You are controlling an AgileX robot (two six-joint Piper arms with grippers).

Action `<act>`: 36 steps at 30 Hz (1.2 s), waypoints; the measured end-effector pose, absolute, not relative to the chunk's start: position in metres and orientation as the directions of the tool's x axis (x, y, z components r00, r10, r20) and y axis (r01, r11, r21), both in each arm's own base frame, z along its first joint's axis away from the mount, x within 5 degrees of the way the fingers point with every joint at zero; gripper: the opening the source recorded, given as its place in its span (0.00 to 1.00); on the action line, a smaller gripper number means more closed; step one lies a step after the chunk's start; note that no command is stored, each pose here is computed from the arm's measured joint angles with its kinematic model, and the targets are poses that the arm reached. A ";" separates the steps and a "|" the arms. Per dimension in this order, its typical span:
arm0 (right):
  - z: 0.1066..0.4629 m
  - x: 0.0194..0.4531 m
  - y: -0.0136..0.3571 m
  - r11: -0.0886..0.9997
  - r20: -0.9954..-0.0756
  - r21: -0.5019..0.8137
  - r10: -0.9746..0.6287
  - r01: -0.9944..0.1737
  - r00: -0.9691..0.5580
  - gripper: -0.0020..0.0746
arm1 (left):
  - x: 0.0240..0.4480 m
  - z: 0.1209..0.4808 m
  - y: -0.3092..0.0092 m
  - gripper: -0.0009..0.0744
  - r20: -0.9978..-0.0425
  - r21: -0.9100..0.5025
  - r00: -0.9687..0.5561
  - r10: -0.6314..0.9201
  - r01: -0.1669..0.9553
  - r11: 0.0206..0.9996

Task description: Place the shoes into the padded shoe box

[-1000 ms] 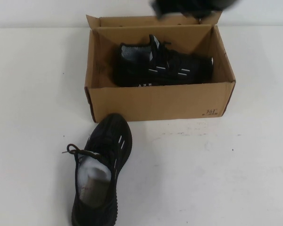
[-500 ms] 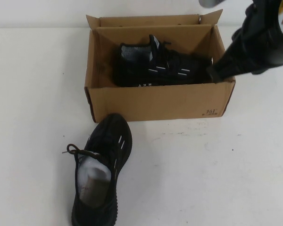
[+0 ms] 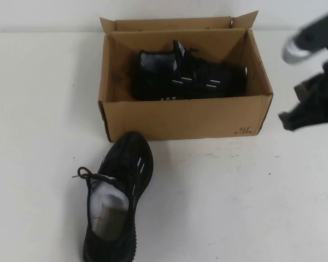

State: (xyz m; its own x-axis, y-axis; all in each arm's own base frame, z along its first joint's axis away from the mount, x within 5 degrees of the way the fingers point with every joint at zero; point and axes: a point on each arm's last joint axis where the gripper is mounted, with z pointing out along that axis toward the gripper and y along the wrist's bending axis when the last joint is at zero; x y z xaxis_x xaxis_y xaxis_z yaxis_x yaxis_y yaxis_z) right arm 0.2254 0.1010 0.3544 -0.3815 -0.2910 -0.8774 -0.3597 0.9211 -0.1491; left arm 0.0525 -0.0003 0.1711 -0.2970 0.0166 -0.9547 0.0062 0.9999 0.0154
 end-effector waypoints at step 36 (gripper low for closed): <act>0.206 0.054 0.002 0.999 -0.995 0.003 0.007 -0.040 0.101 0.02 | 0.052 0.171 0.000 0.01 -0.954 0.015 -0.299 0.017 0.006 1.000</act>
State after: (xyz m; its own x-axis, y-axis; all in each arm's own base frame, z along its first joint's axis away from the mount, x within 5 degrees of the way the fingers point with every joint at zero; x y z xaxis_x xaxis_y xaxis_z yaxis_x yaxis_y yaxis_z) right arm 0.0545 0.0022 0.2064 0.1012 0.0069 -0.9948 -0.0399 0.9992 0.0029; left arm 0.0525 -0.0003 0.1710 -0.2990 0.0166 -0.9541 0.0063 0.9999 0.0154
